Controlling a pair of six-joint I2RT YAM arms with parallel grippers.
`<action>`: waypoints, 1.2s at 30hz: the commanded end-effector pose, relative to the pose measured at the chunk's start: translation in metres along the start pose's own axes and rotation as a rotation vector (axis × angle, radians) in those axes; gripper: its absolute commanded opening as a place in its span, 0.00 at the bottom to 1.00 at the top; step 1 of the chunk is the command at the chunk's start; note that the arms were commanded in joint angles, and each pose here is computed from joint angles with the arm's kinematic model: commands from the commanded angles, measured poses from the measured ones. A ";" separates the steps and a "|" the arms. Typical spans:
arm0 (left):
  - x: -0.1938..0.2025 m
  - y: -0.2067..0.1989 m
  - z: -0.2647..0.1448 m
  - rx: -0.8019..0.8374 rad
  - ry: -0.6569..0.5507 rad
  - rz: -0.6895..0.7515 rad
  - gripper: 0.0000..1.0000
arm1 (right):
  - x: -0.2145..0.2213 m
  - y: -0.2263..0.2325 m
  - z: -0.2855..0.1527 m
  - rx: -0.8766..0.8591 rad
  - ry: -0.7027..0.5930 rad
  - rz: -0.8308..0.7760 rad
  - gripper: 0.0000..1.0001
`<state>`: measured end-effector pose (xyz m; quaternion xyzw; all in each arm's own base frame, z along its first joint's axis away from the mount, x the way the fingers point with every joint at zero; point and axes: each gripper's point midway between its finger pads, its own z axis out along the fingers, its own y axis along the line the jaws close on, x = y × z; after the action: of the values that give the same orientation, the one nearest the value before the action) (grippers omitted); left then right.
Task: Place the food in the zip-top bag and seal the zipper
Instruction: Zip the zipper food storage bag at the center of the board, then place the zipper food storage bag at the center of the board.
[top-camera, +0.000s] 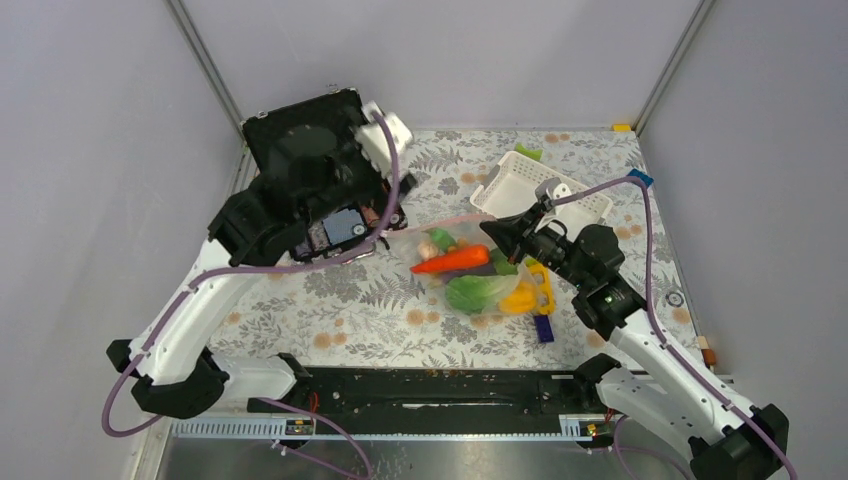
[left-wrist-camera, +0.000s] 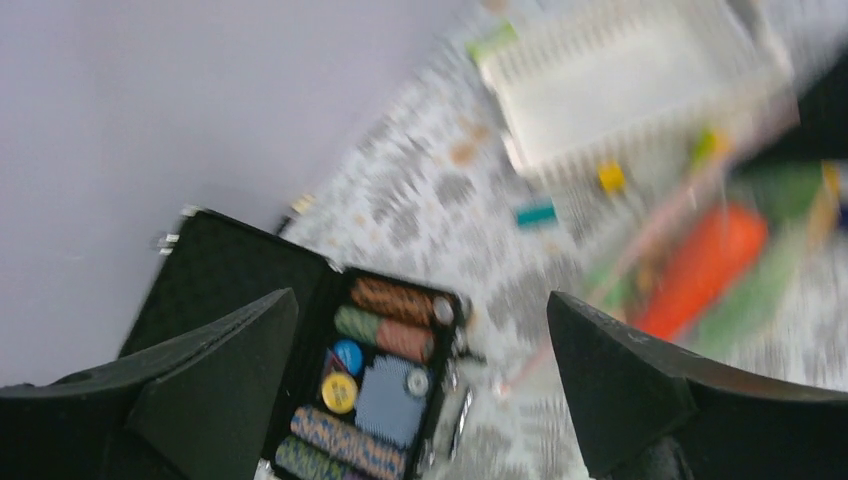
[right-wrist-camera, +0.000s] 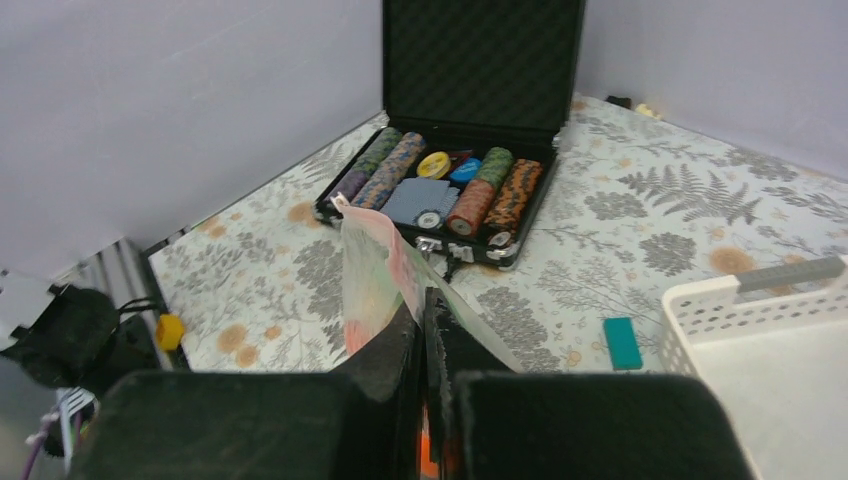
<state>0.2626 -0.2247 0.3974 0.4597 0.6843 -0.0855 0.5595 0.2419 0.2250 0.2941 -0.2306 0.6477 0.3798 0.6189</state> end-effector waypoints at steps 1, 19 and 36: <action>-0.090 0.099 -0.040 -0.455 -0.298 -0.400 0.99 | -0.059 -0.011 0.007 0.088 -0.144 -0.037 0.00; 0.121 0.124 -0.013 -0.758 0.013 -1.265 0.99 | -0.013 0.053 0.036 -0.212 0.069 -0.173 0.00; 0.174 0.099 -0.068 -0.955 0.012 -1.273 0.99 | 0.097 0.192 0.075 -0.654 0.304 0.259 0.58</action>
<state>0.2956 -0.0416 0.3311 -0.2925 0.7812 -0.1049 0.5415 0.1352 0.4033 0.1890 -0.3936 0.6630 0.5438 0.3313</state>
